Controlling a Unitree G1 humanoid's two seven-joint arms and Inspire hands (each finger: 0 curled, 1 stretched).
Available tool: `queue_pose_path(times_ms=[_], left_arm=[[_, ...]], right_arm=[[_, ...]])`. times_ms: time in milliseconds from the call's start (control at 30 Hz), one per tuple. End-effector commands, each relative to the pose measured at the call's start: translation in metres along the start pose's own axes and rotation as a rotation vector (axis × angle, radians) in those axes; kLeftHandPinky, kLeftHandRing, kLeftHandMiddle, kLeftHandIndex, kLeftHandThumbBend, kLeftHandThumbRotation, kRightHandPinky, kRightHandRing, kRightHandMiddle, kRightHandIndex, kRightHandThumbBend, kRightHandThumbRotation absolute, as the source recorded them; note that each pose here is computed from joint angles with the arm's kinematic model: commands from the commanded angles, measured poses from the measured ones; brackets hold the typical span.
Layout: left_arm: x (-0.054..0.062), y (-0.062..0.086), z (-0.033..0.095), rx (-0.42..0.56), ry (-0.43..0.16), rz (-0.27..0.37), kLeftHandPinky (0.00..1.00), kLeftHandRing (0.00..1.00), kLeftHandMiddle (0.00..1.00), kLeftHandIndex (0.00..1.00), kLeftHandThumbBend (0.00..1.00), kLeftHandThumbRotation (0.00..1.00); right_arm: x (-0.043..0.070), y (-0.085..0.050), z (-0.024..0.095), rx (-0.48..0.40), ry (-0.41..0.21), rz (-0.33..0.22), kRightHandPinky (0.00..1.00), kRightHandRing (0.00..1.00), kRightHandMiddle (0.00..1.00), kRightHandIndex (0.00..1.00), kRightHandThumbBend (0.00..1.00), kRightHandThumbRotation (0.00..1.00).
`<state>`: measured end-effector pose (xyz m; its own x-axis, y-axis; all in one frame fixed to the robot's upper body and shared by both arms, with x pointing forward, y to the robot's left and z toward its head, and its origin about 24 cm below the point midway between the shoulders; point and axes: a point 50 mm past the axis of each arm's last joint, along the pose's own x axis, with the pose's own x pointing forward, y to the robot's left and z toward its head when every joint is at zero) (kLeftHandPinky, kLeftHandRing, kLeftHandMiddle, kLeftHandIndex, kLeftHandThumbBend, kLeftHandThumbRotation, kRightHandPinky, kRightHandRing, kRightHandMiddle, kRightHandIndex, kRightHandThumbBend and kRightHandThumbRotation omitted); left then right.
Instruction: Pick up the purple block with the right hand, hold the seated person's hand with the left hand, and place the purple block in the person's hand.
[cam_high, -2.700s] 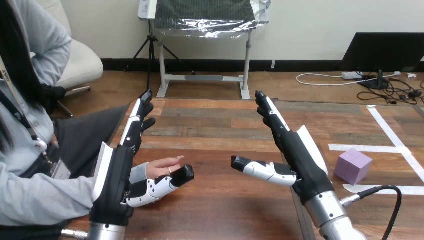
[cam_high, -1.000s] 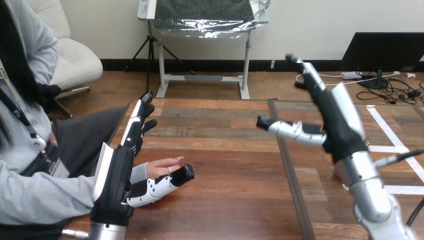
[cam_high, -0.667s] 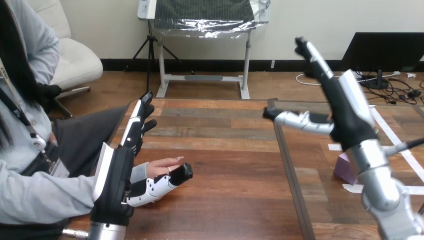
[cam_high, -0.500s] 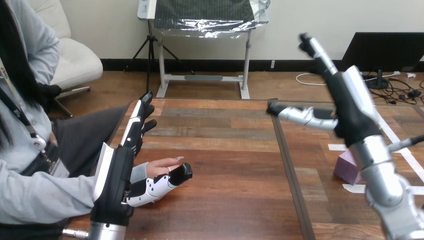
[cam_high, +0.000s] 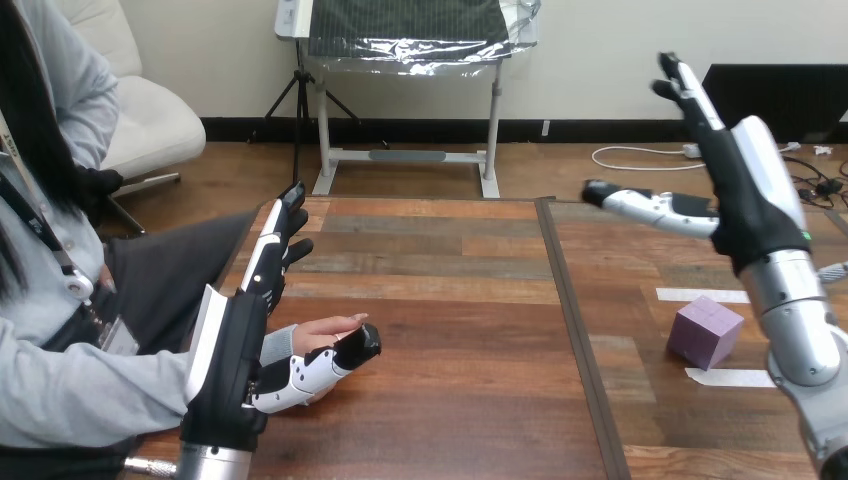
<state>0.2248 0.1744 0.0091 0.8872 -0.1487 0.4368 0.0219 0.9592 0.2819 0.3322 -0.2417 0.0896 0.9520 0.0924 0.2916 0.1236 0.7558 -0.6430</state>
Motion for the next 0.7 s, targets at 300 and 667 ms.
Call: queue_pose_path(times_ms=[300,667], left_arm=[[0.017,0.005,0.009,0.007,-0.086,0.025,0.87,0.94,0.96,0.96,1.00,0.67],[0.016,0.005,0.010,0.009,-0.089,0.024,0.87,0.94,0.97,0.95,1.00,0.64]], right_arm=[[0.021,-0.031,-0.003,-0.096,0.032,-0.091,0.83,0.95,0.92,0.96,1.00,0.56],[0.019,-0.039,-0.016,-0.129,0.114,-0.100,0.80,0.93,0.90,0.93,1.00,0.53]])
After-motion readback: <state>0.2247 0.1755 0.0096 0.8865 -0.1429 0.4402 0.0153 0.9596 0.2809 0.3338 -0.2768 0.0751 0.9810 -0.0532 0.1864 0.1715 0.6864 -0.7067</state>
